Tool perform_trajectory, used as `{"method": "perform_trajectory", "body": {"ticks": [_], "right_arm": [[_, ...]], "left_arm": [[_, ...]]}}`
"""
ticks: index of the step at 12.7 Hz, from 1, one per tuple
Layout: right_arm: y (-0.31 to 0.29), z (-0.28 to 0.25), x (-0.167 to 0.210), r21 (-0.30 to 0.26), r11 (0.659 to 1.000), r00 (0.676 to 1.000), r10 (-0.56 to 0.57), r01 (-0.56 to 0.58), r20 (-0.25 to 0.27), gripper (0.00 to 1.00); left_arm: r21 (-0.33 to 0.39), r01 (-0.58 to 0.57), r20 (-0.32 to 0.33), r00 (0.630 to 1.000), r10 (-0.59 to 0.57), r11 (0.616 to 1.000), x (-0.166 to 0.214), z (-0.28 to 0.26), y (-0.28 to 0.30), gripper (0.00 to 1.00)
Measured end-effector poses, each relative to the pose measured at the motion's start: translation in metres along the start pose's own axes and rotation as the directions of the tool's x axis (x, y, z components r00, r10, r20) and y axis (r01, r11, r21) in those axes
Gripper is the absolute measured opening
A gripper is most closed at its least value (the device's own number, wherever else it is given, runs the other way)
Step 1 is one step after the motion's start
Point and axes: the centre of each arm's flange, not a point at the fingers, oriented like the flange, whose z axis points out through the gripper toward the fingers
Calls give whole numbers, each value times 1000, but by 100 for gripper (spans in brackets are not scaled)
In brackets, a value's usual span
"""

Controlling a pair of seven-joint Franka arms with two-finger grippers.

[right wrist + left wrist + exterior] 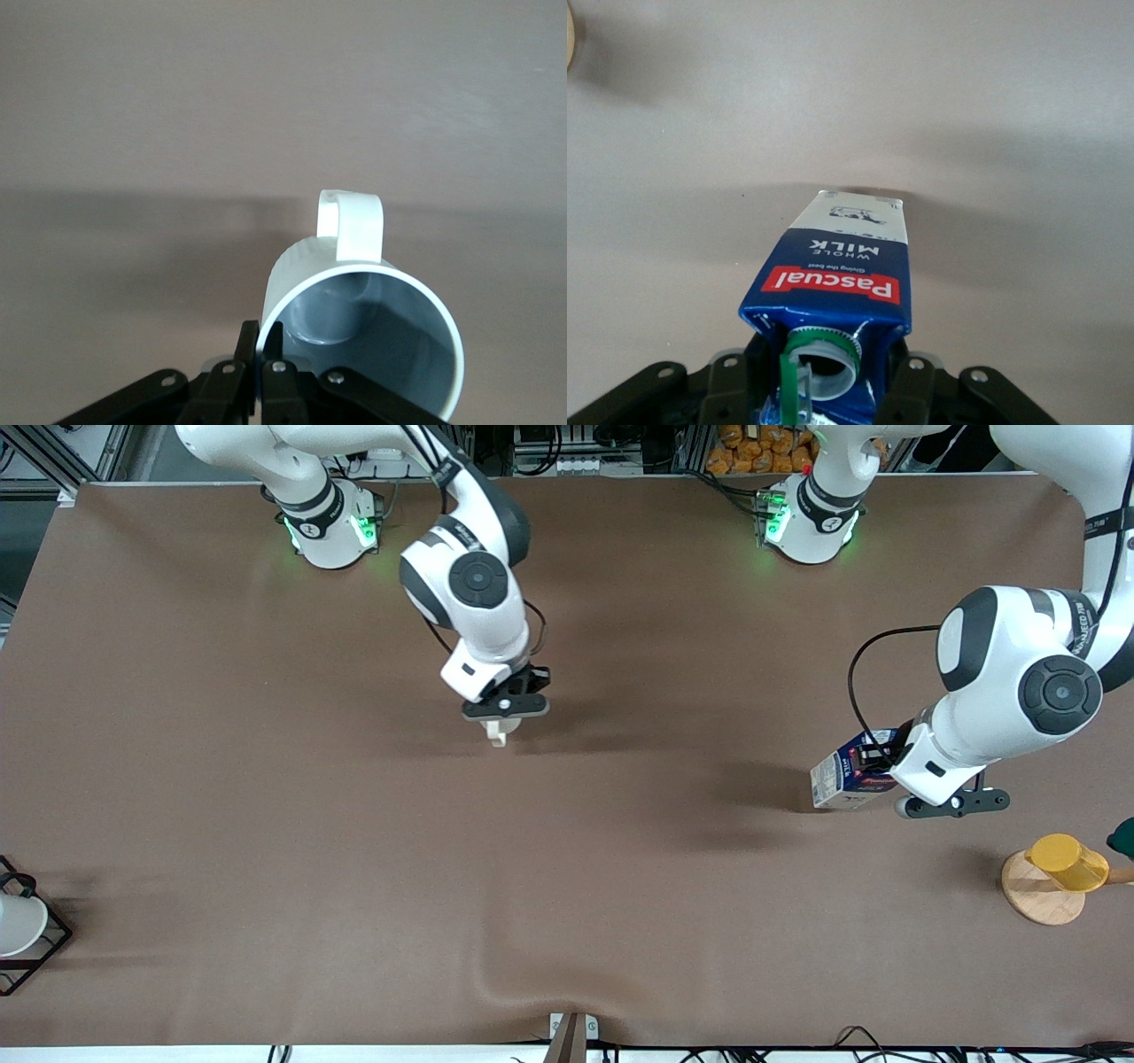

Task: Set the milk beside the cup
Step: 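Carry the white mug to the table center with the right gripper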

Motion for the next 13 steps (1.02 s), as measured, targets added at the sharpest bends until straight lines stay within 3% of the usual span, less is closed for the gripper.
{"method": "perform_trajectory", "body": {"ticks": [3, 7, 10, 11, 13], "right_arm": [[-34, 33, 2, 2, 1000, 1000, -17, 17, 16, 4], [-35, 62, 7, -5, 1000, 1000, -6, 6, 30, 4], [-40, 57, 10, 23, 1000, 1000, 13, -13, 2, 4], [-41, 55, 11, 27, 999, 999, 32, -31, -3, 10], [-43, 49, 14, 34, 998, 999, 49, -48, -11, 33]], "left_arm": [[-1, -6, -4, 1000, 6, 1000, 0, -5, 4, 50], [-4, -24, -11, 1000, 24, 1000, -1, -9, 15, 50], [-3, -31, -9, 999, 31, 1000, -2, -13, 19, 50], [-5, -32, -9, 999, 32, 999, -4, -16, 24, 50], [-10, -17, -6, 1000, 17, 1000, -10, -22, 44, 50]]}}
